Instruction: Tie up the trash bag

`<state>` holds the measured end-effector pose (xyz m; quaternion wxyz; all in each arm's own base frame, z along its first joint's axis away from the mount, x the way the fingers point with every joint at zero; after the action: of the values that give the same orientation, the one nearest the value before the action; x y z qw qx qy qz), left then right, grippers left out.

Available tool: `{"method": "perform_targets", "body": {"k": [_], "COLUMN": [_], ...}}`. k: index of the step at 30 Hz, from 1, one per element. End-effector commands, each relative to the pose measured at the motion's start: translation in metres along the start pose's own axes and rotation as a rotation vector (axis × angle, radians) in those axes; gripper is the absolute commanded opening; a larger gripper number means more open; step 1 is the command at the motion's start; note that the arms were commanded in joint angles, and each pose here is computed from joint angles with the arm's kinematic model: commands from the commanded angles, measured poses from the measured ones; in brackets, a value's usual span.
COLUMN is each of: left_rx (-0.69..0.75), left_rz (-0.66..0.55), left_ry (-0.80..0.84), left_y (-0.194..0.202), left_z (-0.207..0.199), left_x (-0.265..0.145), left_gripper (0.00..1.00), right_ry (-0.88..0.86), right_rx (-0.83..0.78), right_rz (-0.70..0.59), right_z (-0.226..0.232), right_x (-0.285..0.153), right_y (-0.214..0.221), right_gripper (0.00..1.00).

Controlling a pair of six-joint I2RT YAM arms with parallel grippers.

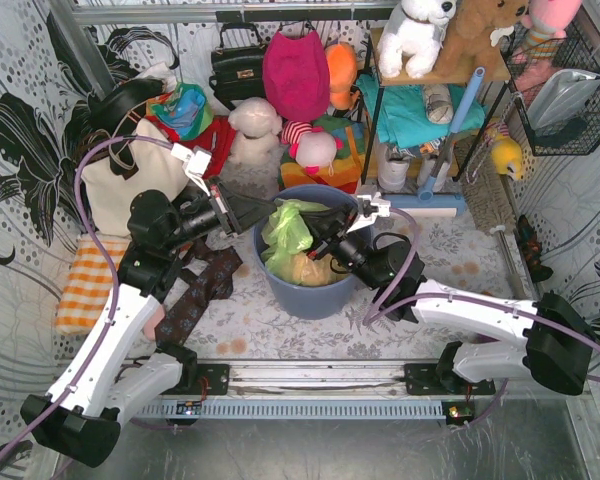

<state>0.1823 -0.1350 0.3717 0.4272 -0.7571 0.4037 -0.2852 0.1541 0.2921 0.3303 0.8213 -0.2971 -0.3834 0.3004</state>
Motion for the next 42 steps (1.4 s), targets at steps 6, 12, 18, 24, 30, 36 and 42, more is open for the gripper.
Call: {"method": "perform_targets", "body": {"k": [6,12,18,24,30,36,42], "left_rx": [0.065,0.092,0.119,0.152,0.147,0.116,0.117], "left_rz": [-0.063,-0.094,-0.132,-0.168,-0.154,-0.132,-0.124], "left_ry": [-0.006,-0.006,0.002,0.015,0.021,0.001,-0.002], "left_y": [-0.008,-0.013,-0.02,-0.028,-0.027,-0.017,-0.017], "left_z": [-0.004,-0.009,-0.014,-0.021,-0.02,-0.013,-0.013], "left_x": [-0.004,-0.006,-0.008,-0.01,-0.009,-0.008,-0.008], "left_gripper": [0.0,0.0,0.0,0.0,0.0,0.0,0.0], "right_ry": [0.008,0.032,0.072,0.09,0.081,0.151,0.189], "right_rx": [-0.006,-0.012,-0.026,0.012,0.059,0.064,0.07], "right_rz": [-0.006,0.017,0.045,0.091,0.151,0.164,0.168], "right_z": [0.008,0.013,0.022,0.032,0.038,0.032,0.029], "right_x": [-0.013,-0.024,-0.037,-0.038,-0.035,-0.039,-0.038], "right_y": [-0.015,-0.026,-0.045,-0.056,-0.054,-0.052,-0.05], "right_gripper": [0.18,0.25,0.3,0.4,0.51,0.49,0.46]}}
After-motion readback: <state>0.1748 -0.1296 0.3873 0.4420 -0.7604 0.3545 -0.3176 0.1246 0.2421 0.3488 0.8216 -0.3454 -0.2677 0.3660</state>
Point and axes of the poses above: each gripper's point midway between its finger pads, its own x axis out along the fingers, its own z axis along the line the jaws close on, y = z × x, the point moved 10 cm from there along -x, back along the fingers, and after that the axes turned 8 degrees about x, right-handed, at the moved point
